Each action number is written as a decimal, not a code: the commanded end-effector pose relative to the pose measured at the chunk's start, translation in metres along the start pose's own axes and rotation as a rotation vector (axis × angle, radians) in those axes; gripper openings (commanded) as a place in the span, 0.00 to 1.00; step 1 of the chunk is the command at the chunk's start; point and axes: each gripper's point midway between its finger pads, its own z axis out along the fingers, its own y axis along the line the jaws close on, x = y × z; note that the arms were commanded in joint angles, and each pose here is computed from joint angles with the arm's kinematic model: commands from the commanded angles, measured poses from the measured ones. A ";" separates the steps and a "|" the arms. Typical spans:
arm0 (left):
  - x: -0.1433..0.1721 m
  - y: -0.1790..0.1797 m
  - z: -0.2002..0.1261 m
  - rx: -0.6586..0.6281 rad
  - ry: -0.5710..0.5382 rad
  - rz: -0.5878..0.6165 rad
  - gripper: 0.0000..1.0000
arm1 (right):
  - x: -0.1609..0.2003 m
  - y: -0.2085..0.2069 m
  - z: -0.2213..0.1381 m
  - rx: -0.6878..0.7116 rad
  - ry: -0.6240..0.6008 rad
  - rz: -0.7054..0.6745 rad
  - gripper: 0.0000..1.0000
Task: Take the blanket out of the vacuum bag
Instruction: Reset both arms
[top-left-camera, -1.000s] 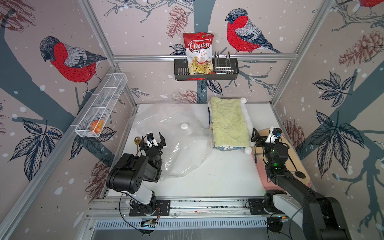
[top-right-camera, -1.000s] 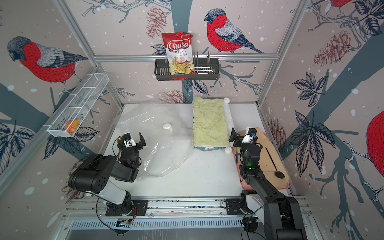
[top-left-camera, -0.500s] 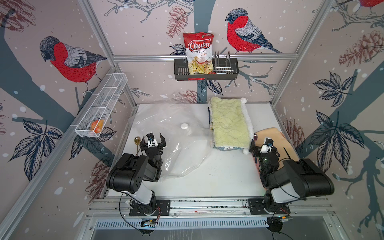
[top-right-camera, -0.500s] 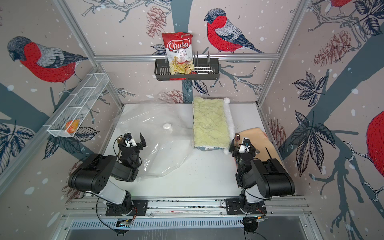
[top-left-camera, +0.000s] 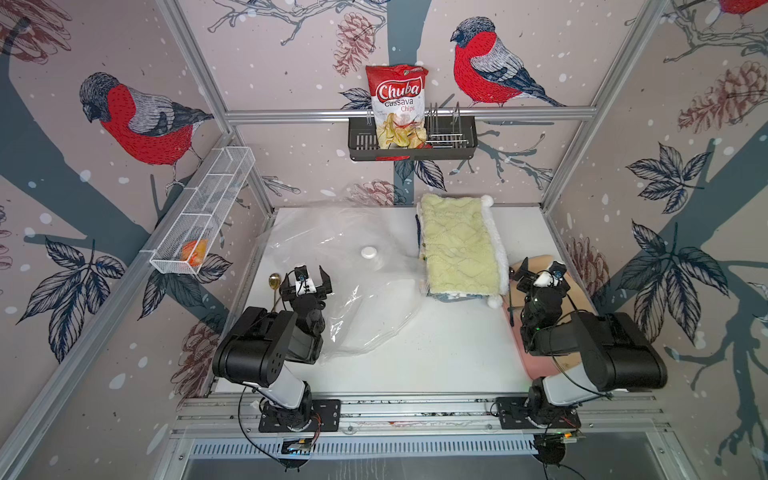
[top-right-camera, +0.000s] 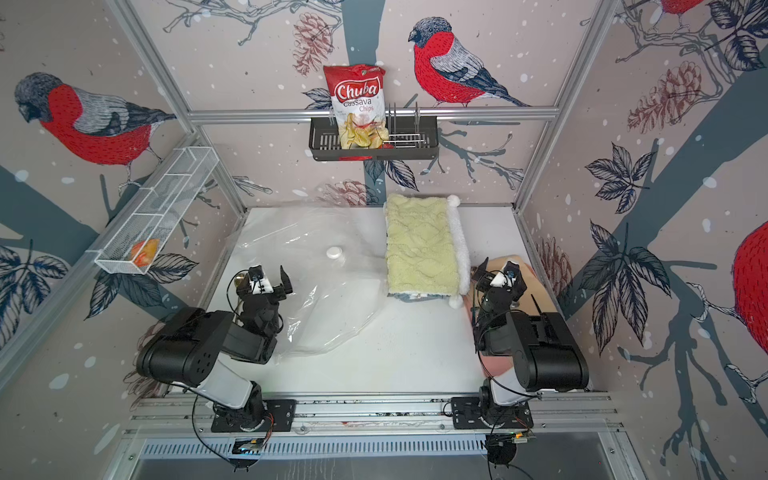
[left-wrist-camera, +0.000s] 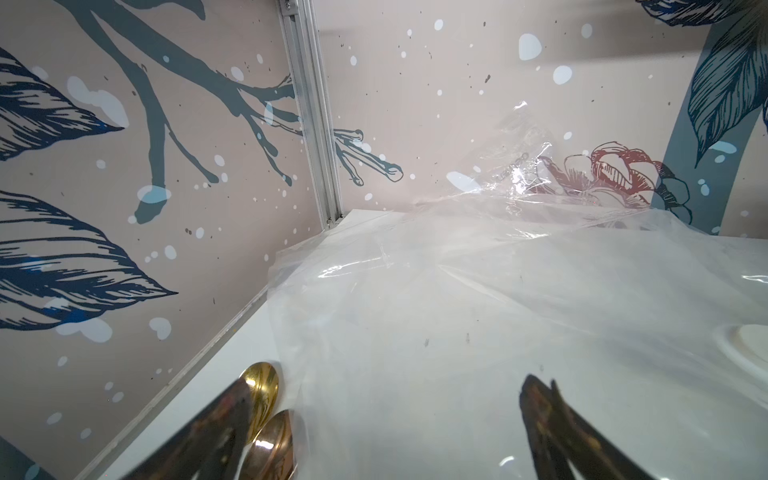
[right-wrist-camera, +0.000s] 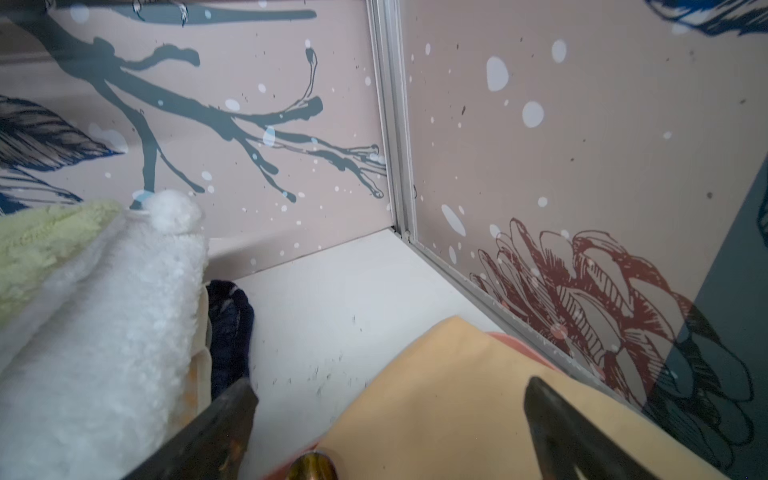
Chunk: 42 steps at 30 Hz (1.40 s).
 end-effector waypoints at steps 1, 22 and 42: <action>-0.005 0.001 0.000 -0.002 -0.018 -0.015 0.99 | 0.009 0.003 -0.001 -0.005 0.032 -0.008 1.00; -0.005 0.001 0.000 -0.005 -0.017 -0.015 0.99 | 0.006 0.006 -0.005 0.001 0.007 -0.022 1.00; -0.004 0.000 0.002 -0.001 -0.012 -0.015 0.98 | 0.006 0.006 -0.004 -0.002 0.012 -0.022 1.00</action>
